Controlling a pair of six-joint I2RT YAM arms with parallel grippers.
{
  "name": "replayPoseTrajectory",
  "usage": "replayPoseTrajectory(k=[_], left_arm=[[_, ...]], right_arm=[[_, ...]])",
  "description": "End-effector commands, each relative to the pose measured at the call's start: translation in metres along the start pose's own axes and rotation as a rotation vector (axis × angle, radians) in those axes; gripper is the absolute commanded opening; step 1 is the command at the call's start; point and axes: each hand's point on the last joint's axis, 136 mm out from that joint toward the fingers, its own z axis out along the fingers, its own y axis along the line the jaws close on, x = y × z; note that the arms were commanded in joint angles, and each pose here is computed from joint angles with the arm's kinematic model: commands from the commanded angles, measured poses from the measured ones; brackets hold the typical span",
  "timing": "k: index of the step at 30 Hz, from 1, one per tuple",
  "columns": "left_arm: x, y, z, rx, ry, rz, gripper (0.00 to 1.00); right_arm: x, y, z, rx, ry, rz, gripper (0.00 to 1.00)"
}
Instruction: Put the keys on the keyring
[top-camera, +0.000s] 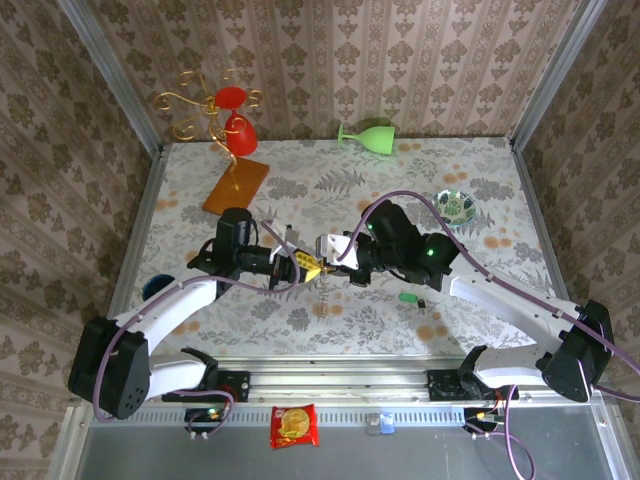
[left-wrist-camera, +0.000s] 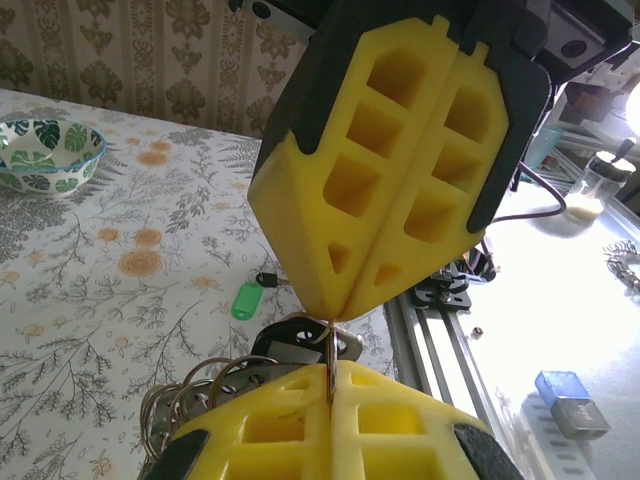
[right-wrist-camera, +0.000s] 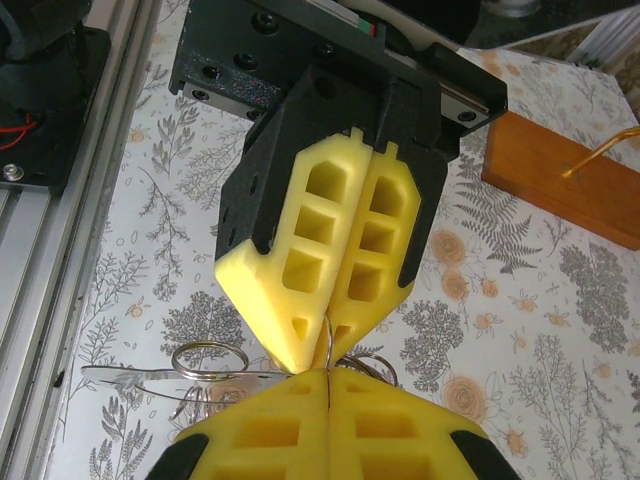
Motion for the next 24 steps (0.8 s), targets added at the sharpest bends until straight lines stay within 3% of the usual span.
replayPoseTrajectory(k=[1,20,24], left_arm=[[-0.014,0.005,-0.004,-0.006,-0.006,0.043,0.0],[-0.019,0.014,-0.008,-0.041,0.001,-0.001,0.0],[-0.018,0.009,-0.008,-0.019,-0.002,0.011,0.0]], right_arm=[[-0.011,0.014,-0.01,-0.043,-0.01,-0.034,0.0],[0.007,0.041,-0.002,-0.085,0.122,-0.155,0.0],[0.005,0.023,0.0,0.007,0.128,-0.144,0.0]])
